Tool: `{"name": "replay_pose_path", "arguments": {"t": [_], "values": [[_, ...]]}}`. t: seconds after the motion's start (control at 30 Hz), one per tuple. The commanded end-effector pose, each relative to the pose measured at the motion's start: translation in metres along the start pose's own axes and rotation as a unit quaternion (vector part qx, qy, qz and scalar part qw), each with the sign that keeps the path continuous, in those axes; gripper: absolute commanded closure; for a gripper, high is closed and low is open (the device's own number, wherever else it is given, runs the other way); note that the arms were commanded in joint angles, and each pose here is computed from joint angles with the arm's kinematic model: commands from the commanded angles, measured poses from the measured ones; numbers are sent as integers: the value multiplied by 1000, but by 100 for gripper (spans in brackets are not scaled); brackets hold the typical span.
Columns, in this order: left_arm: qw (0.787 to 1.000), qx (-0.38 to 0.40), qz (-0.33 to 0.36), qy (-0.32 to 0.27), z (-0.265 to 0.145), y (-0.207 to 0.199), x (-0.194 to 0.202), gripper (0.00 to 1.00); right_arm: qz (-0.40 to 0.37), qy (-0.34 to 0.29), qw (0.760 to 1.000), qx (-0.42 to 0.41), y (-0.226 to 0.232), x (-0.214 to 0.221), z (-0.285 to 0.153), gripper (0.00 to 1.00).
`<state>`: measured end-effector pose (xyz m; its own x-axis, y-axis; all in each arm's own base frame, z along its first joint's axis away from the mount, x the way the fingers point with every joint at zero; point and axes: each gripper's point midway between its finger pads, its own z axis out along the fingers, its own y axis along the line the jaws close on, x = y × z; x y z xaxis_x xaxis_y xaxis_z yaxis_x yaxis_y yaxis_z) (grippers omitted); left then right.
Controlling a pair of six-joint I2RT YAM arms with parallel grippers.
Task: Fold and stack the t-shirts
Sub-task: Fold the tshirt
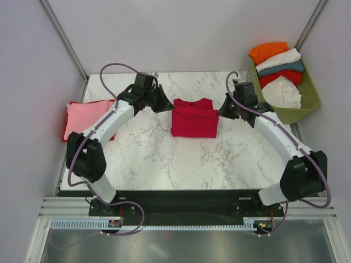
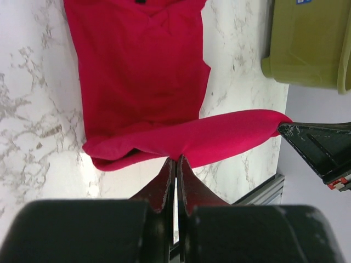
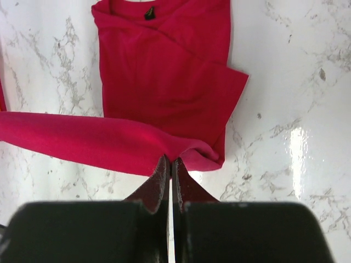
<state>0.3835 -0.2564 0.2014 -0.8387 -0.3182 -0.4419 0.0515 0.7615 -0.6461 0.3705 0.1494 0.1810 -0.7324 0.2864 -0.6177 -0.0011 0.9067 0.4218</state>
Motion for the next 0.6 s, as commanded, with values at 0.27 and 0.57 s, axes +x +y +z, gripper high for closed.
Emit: {"name": "replay_pose_path", "arguments": {"t": [0.27,0.57], "values": [[1000,12,-15,3,66,19,-73,98,19,-13,999,28,-19,-63,79,98],[999,25,-25,-2,155,58,-119,22,68,-16,998,-7,-39,-93,177,19]]}}
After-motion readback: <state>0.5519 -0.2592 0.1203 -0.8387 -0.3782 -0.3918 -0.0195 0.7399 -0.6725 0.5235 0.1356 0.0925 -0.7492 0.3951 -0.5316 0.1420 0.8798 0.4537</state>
